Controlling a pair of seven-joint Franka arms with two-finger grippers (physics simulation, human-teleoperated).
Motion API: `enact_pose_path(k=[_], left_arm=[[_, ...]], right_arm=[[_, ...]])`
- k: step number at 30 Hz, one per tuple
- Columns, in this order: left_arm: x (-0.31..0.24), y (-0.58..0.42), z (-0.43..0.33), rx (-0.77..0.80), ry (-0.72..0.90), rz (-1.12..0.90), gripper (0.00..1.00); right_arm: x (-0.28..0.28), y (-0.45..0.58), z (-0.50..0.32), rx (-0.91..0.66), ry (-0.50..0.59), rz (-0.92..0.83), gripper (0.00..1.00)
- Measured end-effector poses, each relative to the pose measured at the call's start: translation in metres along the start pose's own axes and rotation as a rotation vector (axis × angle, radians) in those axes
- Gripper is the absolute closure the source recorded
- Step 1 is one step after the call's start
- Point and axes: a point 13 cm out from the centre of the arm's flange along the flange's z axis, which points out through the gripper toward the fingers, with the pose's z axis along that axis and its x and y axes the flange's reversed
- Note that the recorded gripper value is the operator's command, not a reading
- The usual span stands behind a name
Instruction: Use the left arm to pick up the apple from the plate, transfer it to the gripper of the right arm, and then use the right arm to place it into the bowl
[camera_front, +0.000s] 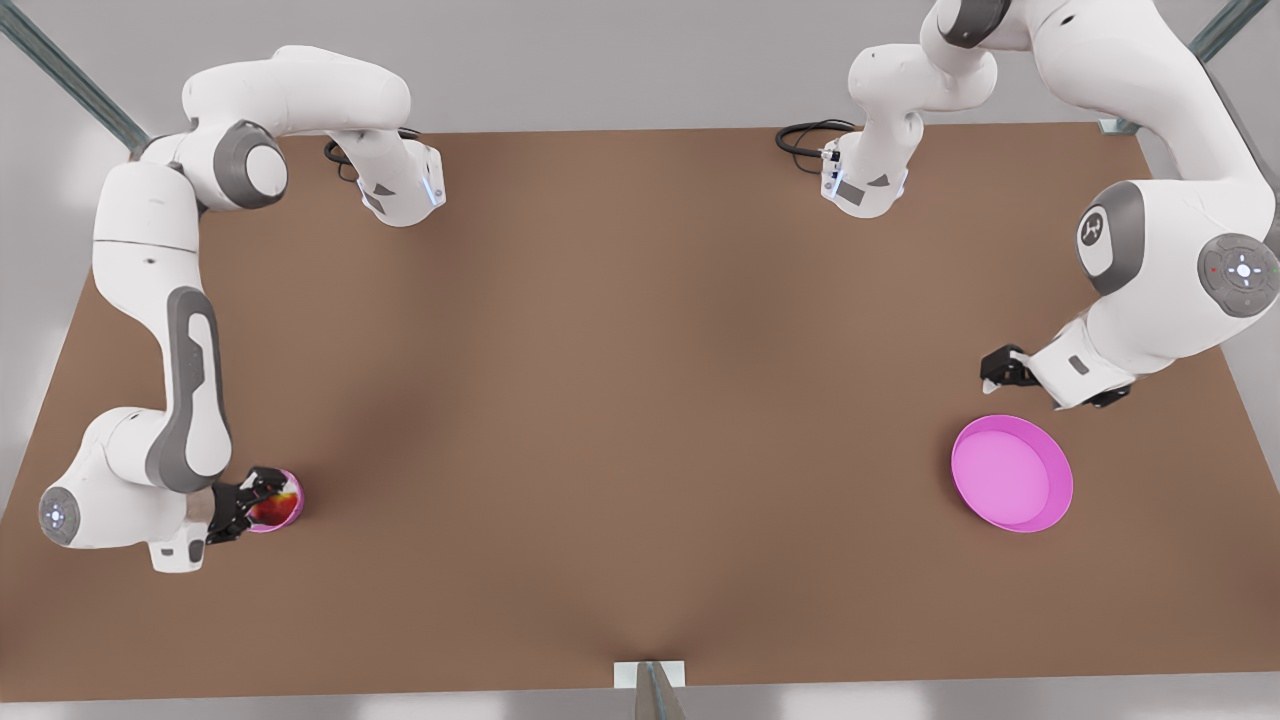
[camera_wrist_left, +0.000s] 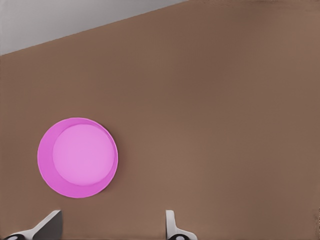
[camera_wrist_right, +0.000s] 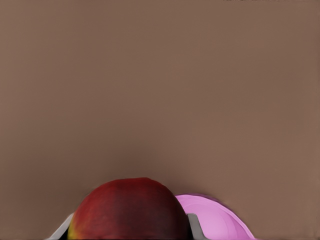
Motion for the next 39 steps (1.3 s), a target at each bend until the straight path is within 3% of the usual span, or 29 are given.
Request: enact_pose_path(k=[9,12,17,21,23,27,39], left_arm=[[-0.001,-0.002,0.0,0.002,-0.003,-0.126,0.0],[-0.001,-0.003,0.0,0.002,-0.003,-0.156,0.0],[-0.002,-0.004,0.0,0.003,-0.004,-0.197,0.0],[-0.002,-0.006,0.0,0.003,-0.004,-0.225,0.0],[-0.002,-0.006,0.0,0.002,-0.003,-0.238,0.0],[-0.007,-0.005,0.007,0.002,0.004,-0.254,0.0],[-0.011,-0.006,0.014,0.005,0.012,-0.262,0.0]], right_arm=[[0.021,-0.024,-0.013,0.067,0.018,-0.018,0.29],[0.03,-0.028,-0.013,0.068,0.033,-0.025,0.0],[0.029,-0.022,-0.022,0.07,0.044,-0.052,0.0],[-0.054,0.083,-0.193,0.304,0.027,-0.184,0.0],[-0.068,0.159,-0.277,0.41,0.01,-0.189,0.0],[-0.03,0.251,-0.316,0.418,0.05,-0.038,0.0],[-0.02,0.266,-0.29,0.335,0.063,0.361,0.0]])
